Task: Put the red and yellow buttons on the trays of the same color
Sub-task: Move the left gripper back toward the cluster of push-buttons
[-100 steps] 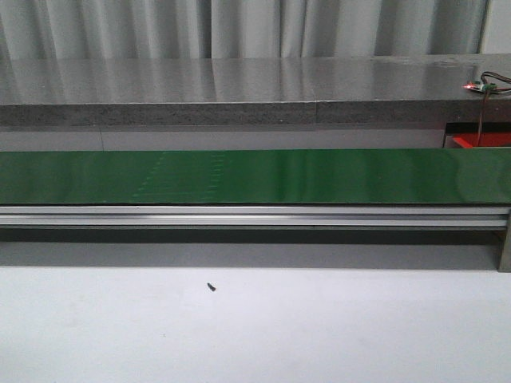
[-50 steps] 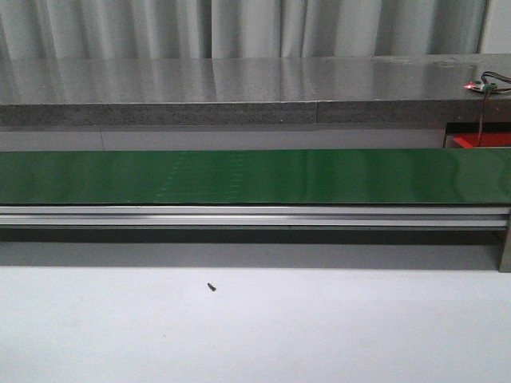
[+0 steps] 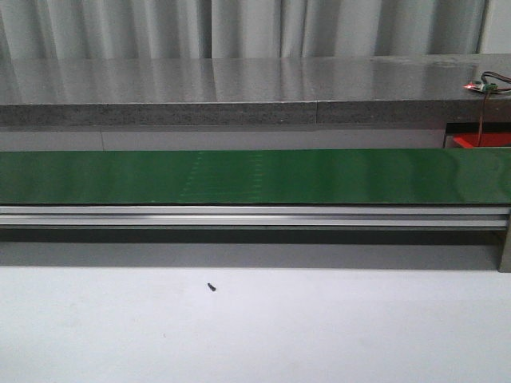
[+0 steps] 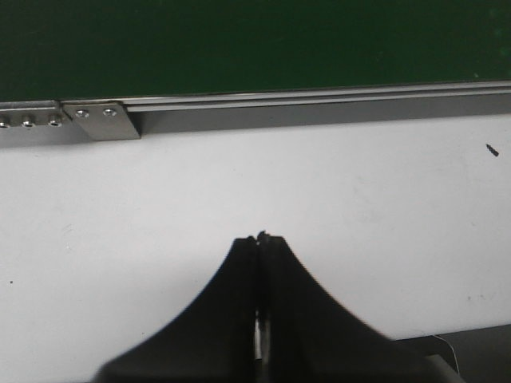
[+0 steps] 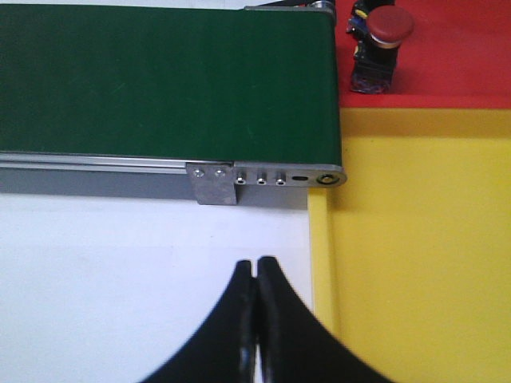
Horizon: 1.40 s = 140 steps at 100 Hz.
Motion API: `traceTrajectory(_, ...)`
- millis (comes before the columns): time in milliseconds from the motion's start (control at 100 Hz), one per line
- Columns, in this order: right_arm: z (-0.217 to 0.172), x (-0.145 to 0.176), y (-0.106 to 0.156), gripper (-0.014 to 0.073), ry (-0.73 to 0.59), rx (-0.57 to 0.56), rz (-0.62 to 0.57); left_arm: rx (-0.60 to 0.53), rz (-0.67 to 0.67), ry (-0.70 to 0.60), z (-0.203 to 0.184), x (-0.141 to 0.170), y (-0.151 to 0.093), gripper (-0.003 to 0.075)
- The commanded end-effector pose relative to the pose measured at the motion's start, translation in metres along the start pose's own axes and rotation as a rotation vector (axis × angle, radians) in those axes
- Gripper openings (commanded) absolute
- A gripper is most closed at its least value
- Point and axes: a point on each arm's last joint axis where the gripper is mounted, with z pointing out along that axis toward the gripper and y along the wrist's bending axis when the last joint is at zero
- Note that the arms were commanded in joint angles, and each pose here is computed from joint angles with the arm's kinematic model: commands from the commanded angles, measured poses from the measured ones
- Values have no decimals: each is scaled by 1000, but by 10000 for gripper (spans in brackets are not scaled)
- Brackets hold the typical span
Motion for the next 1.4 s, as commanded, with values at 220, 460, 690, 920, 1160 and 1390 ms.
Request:
traceTrajectory(220, -5, -12, -1, -66, -86, 11, -10, 10, 3, -88, -9, -10, -4, -20)
traceTrajectory(460, -5, -12, -1, -66, -86, 11, -10, 10, 3, -88, -9, -10, -4, -20)
traceTrajectory(690, -5, -12, -1, -66, -86, 11, -10, 9, 2, -88, -10, -10, -4, -20)
traceTrajectory(920, -5, -12, -1, -66, -86, 11, -10, -29, -41, -115, -12, -12, 7, -20)
traceTrajectory(1160, -5, -12, -1, -66, -86, 11, -10, -145, -189, -155, -23, -12, 42, -20)
traceTrajectory(1390, -5, -12, -1, -66, -86, 11, -10, -300, -304, -209, -44, -15, 79, -3)
